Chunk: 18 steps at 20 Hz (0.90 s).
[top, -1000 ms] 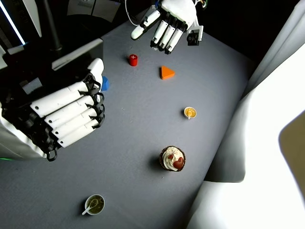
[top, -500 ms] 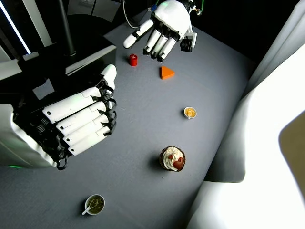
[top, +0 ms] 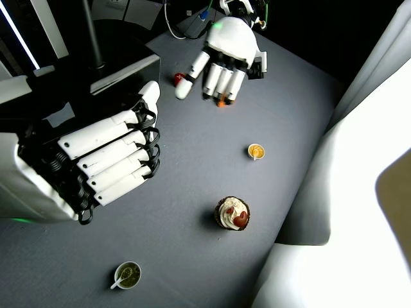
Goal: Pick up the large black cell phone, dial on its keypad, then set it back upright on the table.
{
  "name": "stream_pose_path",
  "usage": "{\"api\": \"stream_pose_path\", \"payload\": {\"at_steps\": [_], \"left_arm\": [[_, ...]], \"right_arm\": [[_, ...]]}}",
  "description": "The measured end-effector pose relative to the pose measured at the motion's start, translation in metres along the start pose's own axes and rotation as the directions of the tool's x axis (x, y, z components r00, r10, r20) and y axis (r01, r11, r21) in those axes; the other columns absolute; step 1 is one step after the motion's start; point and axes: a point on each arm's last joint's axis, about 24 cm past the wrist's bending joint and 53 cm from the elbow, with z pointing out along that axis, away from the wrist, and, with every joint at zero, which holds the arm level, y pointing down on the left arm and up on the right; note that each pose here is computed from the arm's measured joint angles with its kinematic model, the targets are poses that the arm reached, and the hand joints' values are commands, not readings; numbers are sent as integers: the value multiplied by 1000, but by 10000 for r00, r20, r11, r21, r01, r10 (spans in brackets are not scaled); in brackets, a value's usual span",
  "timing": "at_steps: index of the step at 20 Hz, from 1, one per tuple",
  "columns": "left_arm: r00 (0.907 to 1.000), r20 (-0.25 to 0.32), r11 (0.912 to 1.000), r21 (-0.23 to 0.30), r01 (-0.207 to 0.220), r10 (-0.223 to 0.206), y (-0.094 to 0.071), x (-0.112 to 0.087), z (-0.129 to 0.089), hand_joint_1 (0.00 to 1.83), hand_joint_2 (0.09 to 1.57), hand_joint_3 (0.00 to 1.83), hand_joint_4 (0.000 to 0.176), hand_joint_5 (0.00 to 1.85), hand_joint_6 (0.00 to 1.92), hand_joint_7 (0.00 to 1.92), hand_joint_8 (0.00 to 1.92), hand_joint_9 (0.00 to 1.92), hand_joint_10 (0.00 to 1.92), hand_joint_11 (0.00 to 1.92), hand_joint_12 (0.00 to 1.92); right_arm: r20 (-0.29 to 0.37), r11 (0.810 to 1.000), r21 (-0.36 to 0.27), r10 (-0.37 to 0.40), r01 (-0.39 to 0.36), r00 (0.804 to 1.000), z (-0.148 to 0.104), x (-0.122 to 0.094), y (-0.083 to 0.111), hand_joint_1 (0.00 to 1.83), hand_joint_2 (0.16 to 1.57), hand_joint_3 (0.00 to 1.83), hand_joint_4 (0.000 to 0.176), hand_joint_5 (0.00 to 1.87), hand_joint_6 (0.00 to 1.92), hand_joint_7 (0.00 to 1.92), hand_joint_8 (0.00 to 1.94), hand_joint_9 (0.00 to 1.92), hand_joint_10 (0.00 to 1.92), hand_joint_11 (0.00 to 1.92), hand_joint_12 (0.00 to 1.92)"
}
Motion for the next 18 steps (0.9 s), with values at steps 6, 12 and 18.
{"api": "stream_pose_path", "payload": {"at_steps": [6,12,18], "left_arm": [[9989,460,9998,-143,140,-133,3,-3,18,1298,1305,7,176,57,2,613,1646,694,1921,413,1921],[9896,1265,9965,-400,739,-683,9,-20,26,1302,1297,2,174,61,1,629,1628,714,1921,372,1921],[9849,1303,9924,-307,1193,-1144,4,-17,31,1296,1310,7,175,57,2,606,1660,680,1921,428,1921]], "right_arm": [[1,9999,-106,10,-10,10000,2,0,2,1484,1125,0,0,977,803,868,1085,860,1198,809,1629],[17,10000,-94,-28,28,10000,2,-1,1,1485,1124,0,0,958,846,886,1044,881,1180,793,1639],[66,9990,-117,-430,430,9991,3,-9,4,1484,1127,0,0,963,849,865,1063,867,1201,796,1634]]}}
